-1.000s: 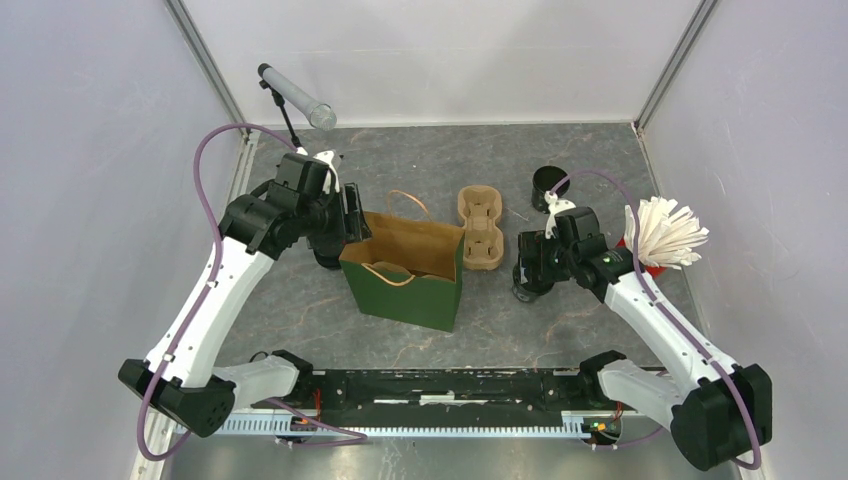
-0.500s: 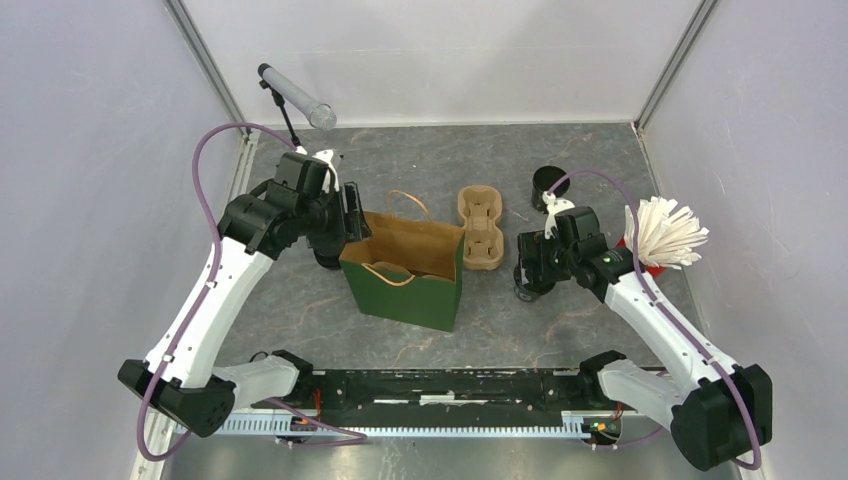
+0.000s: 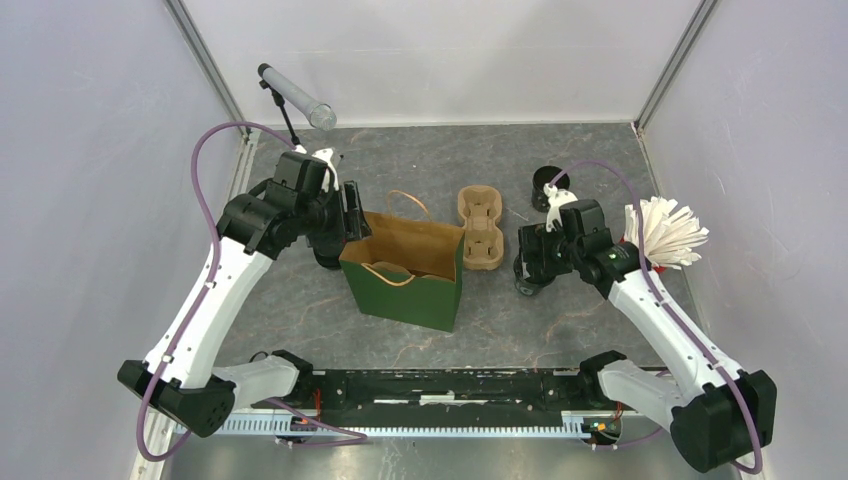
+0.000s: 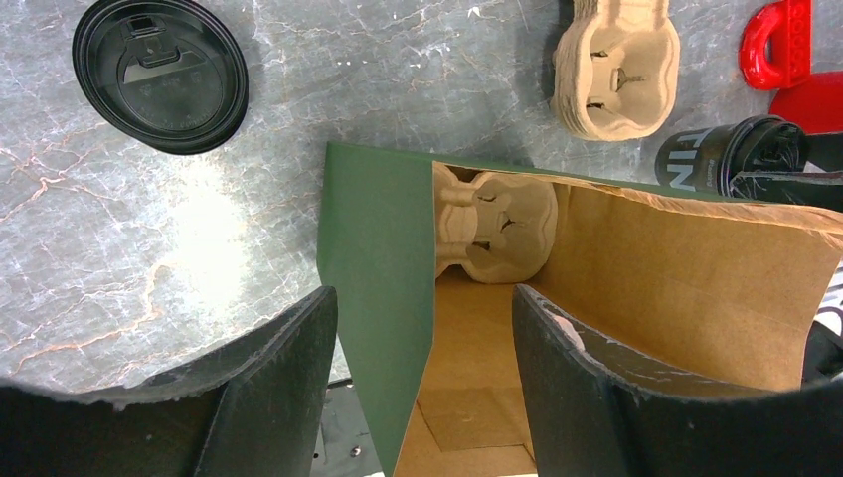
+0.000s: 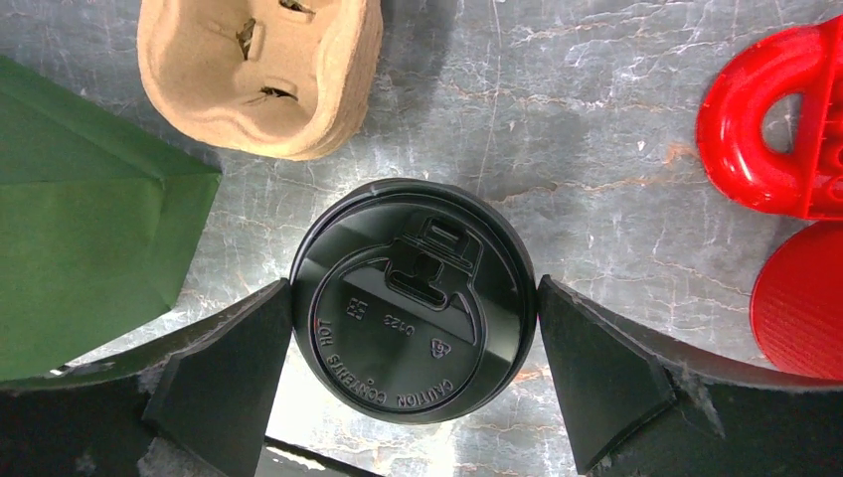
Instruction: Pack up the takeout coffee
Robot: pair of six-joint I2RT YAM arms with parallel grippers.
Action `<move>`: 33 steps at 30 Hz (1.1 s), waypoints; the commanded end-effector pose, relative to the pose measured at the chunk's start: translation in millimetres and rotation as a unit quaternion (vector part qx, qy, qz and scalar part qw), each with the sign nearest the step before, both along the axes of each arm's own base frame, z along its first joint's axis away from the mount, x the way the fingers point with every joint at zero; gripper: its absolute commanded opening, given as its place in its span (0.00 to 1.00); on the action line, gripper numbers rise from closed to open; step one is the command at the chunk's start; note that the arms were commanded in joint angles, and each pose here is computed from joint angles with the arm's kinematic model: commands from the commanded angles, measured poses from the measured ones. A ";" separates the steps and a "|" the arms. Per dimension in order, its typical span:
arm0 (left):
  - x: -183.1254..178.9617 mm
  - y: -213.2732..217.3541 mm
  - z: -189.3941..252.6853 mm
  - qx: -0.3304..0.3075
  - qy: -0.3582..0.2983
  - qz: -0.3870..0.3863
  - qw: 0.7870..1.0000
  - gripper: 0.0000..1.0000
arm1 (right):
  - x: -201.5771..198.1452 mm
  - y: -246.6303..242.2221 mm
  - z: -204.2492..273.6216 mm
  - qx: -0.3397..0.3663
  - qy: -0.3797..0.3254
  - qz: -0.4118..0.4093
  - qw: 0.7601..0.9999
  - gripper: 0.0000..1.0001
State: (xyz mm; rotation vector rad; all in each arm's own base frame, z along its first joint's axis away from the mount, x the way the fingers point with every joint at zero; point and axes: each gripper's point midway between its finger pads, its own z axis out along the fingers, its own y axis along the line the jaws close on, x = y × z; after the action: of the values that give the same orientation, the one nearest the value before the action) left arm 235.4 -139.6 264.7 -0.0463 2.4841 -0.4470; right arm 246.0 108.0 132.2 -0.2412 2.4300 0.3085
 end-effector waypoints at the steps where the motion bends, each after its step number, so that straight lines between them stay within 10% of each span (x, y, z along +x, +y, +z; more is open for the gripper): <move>1: 2.1 2.1 19.0 0.003 -0.034 -0.013 0.999 0.72 | -0.6 1.4 3.5 0.016 -0.004 -0.010 1.000 0.98; 13: 6.2 -12.2 61.0 -0.040 -0.056 -0.024 0.997 0.72 | -9.8 -6.5 8.0 -0.030 -0.039 0.086 0.995 0.98; 18: 6.4 -15.0 56.4 -0.043 -0.046 -0.026 0.998 0.72 | -18.0 23.2 5.2 0.062 -0.018 0.095 0.993 0.98; 23: 3.9 -12.4 56.0 -0.037 -0.047 -0.029 0.998 0.72 | -9.8 -10.1 -5.5 -0.042 -0.013 0.077 0.996 0.98; 33: 5.9 -17.0 65.9 -0.047 -0.049 -0.032 0.997 0.72 | -1.3 14.9 48.2 0.039 -0.089 0.088 0.991 0.97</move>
State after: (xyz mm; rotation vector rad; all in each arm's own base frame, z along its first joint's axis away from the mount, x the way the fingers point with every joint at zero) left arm 242.1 -153.1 319.1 -0.0161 2.4000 -0.5504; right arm 244.2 120.1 170.5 -0.4549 2.2475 0.4149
